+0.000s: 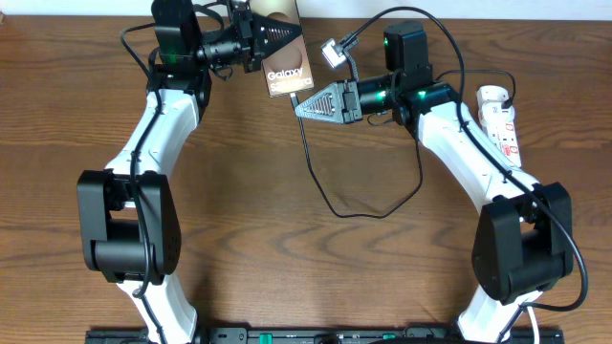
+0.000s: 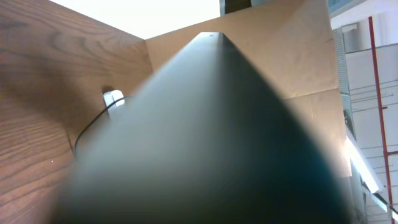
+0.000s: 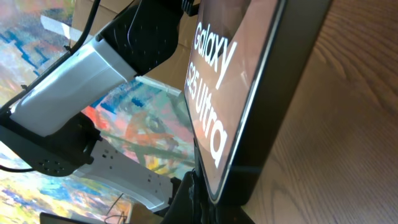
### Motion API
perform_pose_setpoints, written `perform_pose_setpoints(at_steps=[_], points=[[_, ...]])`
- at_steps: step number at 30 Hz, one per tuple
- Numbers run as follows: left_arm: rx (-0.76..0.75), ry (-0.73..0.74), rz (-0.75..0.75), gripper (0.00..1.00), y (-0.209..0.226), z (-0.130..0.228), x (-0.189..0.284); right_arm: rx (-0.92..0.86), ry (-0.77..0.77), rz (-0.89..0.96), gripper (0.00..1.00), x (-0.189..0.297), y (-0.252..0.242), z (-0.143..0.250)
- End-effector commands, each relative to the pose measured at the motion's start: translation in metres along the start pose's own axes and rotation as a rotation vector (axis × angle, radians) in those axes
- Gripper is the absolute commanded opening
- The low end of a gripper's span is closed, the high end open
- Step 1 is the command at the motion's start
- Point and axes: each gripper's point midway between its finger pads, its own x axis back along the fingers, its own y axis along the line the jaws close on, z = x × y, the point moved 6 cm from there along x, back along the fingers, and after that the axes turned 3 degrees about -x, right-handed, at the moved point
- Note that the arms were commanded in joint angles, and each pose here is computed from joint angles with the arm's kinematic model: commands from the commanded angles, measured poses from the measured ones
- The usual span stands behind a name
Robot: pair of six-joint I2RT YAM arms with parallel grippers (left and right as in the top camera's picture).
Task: Plug charger to phone and switch on socket
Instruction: 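Align the USB-C plug with the phone's bottom port using the right gripper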
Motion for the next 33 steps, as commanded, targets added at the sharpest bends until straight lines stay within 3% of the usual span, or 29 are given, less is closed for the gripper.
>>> perform_pose_setpoints(at_steps=[1, 19, 33], points=[[-0.062, 0.074, 0.036, 0.07, -0.008, 0.008, -0.003, 0.006, -0.029, 0.024, 0.01, 0.007, -0.003, -0.006], [-0.111, 0.05, 0.027, 0.07, -0.007, 0.005, -0.003, -0.006, -0.061, 0.049, 0.01, 0.007, -0.003, -0.013], [0.009, 0.09, 0.035, 0.07, -0.009, 0.014, -0.016, 0.011, -0.083, 0.077, 0.01, 0.007, -0.005, -0.016]])
